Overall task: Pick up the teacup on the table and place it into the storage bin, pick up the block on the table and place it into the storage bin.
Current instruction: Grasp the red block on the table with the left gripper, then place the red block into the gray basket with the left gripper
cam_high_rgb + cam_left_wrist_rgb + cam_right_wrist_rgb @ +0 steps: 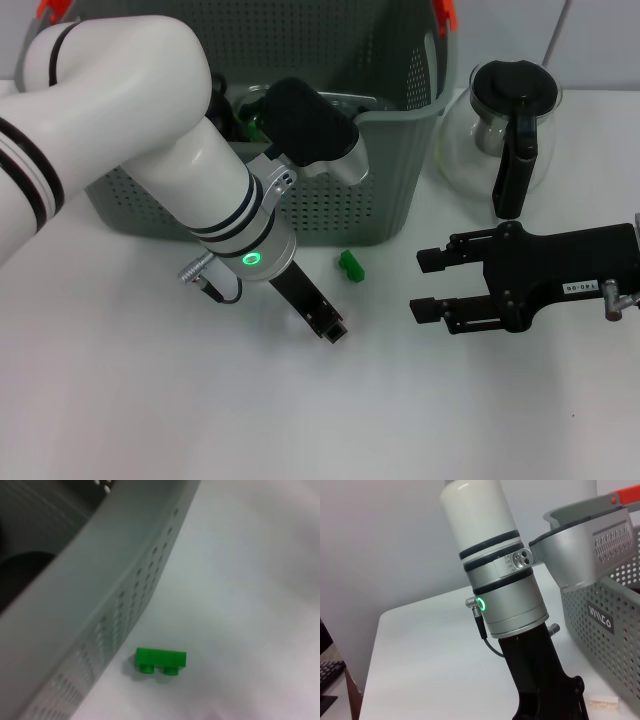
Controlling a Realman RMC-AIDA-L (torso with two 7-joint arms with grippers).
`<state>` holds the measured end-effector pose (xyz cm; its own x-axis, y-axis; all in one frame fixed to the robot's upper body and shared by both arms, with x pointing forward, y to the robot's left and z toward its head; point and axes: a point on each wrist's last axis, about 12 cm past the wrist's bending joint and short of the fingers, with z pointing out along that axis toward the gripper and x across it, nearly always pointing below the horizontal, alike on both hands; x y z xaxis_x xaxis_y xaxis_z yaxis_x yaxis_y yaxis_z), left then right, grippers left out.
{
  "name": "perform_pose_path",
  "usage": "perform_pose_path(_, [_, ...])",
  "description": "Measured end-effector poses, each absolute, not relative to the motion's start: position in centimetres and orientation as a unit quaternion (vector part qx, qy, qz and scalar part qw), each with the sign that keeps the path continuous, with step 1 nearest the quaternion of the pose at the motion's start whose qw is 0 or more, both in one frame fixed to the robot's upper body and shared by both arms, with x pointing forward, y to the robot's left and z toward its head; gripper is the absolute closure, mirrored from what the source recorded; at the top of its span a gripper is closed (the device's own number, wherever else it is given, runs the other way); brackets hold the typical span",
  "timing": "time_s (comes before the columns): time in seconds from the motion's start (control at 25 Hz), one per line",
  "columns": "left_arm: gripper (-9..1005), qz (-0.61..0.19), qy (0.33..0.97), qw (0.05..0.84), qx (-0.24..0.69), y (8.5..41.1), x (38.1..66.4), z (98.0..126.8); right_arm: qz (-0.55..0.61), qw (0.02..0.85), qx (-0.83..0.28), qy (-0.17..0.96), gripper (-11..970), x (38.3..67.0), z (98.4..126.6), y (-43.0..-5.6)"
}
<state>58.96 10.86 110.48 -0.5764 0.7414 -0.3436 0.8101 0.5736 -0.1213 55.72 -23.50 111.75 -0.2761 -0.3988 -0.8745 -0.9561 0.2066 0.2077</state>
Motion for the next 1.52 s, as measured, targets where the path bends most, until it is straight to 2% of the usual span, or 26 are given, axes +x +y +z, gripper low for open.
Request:
perform_pose_path(0.4, [615, -0.129, 0.878, 0.127, 0.444, 10.81, 59.03, 110.35, 0.397, 0.351, -0.489, 0.693, 283, 55.71, 111.75, -23.5])
perform_pose_path(1.16, [745, -0.125, 0.877, 0.125, 0.446, 10.81, 59.19, 110.32, 0.397, 0.35, -0.489, 0.693, 283, 55.71, 111.75, -23.52])
perform_pose_path(1.4, [902, -0.124, 0.877, 0.122, 0.449, 10.77, 59.16, 110.41, 0.399, 0.349, -0.49, 0.692, 282, 55.65, 111.77, -23.53])
perform_pose_path(1.52, [895, -0.124, 0.876, 0.122, 0.45, 10.75, 59.15, 110.44, 0.4, 0.348, -0.491, 0.691, 282, 55.64, 111.8, -23.52])
